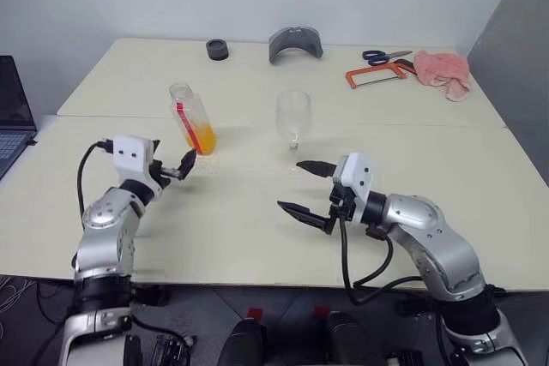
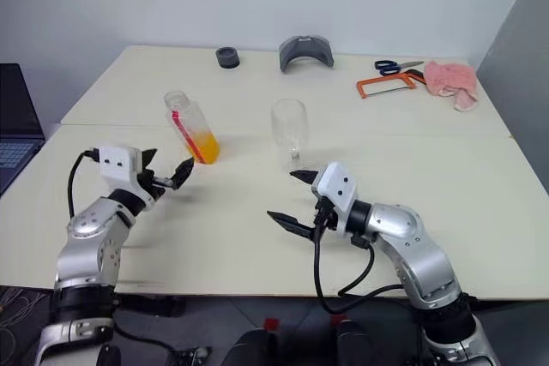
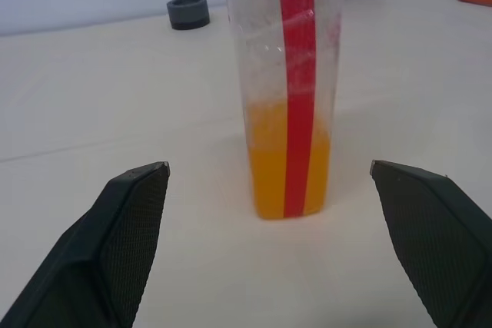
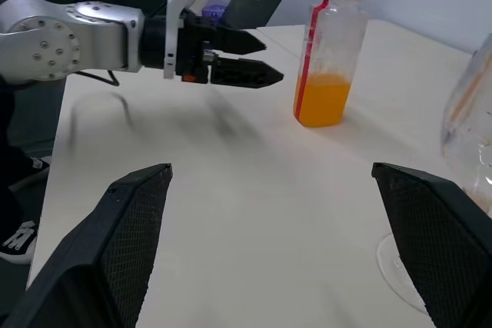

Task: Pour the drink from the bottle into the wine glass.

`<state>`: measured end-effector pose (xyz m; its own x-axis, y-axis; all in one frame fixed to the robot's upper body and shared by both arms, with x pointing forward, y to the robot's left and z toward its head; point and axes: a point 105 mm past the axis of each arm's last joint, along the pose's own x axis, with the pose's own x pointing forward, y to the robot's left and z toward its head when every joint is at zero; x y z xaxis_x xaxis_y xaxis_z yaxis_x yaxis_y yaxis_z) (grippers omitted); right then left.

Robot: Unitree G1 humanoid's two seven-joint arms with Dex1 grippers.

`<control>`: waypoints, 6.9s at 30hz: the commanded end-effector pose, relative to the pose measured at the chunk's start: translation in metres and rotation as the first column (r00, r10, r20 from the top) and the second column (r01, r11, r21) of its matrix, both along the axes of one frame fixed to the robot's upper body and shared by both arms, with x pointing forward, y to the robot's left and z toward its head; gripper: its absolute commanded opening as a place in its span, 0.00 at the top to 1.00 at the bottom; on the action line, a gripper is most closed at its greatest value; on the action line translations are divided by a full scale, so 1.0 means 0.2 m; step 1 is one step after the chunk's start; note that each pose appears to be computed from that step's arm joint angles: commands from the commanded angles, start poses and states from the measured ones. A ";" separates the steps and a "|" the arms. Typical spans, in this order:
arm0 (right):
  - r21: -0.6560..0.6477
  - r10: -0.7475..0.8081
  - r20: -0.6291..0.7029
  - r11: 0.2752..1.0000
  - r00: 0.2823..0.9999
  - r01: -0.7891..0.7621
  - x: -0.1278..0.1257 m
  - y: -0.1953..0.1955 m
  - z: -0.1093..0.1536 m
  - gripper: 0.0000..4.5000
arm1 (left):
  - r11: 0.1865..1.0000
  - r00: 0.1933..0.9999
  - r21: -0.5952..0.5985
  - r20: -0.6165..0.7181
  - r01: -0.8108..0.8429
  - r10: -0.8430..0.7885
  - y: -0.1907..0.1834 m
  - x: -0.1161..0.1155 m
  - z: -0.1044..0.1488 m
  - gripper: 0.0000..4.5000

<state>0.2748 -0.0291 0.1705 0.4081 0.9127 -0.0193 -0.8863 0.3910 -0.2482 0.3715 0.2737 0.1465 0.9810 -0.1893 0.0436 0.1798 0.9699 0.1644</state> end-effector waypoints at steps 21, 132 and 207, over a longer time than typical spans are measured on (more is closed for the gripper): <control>0.001 0.011 0.085 1.000 0.996 -0.011 -0.01 0.03 0.08 0.01 | 0.997 0.995 0.058 0.082 0.053 -0.057 -0.07 0.26 0.20 0.00; 0.160 -0.284 0.031 0.948 0.958 0.276 0.18 -0.30 0.21 0.00 | 0.243 0.675 0.935 0.353 -0.257 -0.647 -0.80 0.29 0.82 0.63; 0.198 -0.223 0.043 0.957 0.974 0.211 0.13 -0.24 0.22 0.00 | 0.206 0.674 0.928 0.367 -0.310 -0.642 -0.78 0.30 0.89 0.63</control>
